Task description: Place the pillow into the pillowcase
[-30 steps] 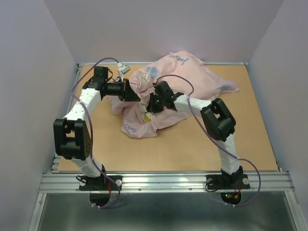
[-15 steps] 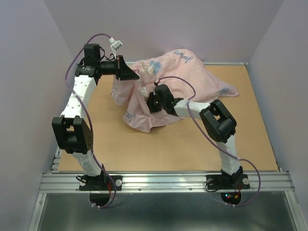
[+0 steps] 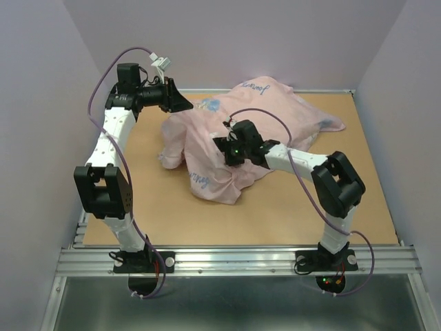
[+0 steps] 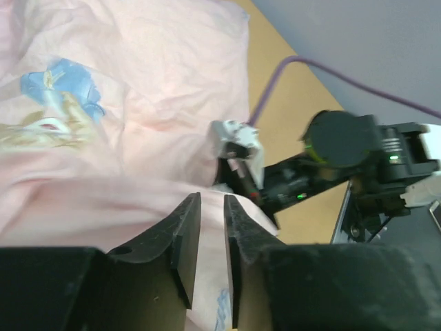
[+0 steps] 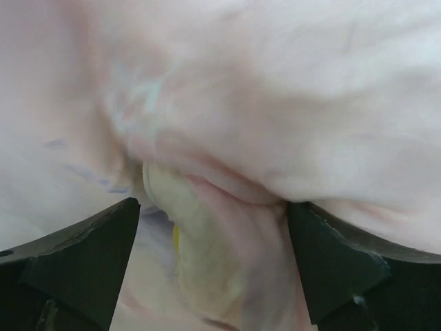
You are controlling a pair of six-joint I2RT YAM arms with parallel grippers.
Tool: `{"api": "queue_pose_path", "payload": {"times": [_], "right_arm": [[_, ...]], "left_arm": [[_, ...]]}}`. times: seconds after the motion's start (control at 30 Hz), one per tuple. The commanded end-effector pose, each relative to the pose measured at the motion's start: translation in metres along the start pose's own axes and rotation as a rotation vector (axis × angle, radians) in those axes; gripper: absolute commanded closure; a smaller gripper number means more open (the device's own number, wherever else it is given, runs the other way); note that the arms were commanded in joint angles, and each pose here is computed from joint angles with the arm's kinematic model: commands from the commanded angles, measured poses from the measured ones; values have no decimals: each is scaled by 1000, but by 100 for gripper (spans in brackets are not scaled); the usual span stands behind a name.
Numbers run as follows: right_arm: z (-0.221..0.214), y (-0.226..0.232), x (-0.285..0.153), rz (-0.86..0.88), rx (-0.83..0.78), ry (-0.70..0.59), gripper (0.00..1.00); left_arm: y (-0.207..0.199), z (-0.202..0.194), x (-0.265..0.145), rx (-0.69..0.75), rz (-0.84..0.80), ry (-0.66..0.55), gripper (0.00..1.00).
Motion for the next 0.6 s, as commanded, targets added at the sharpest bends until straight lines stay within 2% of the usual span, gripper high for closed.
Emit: {"api": "queue_pose_path", "payload": {"times": [0.0, 0.1, 0.13, 0.2, 0.27, 0.3, 0.33, 0.37, 0.47, 0.53, 0.57], "right_arm": [[5, -5, -54, -118, -119, 22, 8], [12, -10, -71, -195, -185, -5, 23], [14, -12, -78, -222, -223, -21, 35], [18, -18, -80, -268, -282, -31, 46], [21, -20, -79, -282, -312, -32, 52], [19, -20, -75, -267, -323, -14, 53], [16, -21, -72, -243, -355, 5, 48], [13, -14, -69, -159, -376, 34, 47], [1, -23, -60, -162, -412, 110, 41], [1, -40, -56, -294, -442, 129, 39], [0, -55, -54, -405, -446, 143, 32]], "left_arm": [[16, -11, -1, 91, 102, 29, 64], [21, -25, -3, 81, 106, 55, 64], [20, -33, -4, 81, 97, 61, 66], [20, -43, -5, 71, 82, 63, 68], [9, -47, -9, 86, 40, 59, 68], [9, -55, -8, 73, 26, 71, 67], [8, -59, -9, 75, 25, 75, 64], [5, -60, -11, 98, 38, 73, 60], [3, -76, -13, 137, 82, 107, 51], [2, -89, -10, 214, 87, 146, 48], [-4, -94, -4, 269, 81, 171, 44]]}}
Point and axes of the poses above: each gripper's point midway between its finger pads, its own x axis out along the fingers, its own y axis along the line the jaws close on, z = x × y, the point moved 7 cm from there along -x, back along the fingers, and after that the axes turned 8 degrees about -x, right-handed, at the moved point
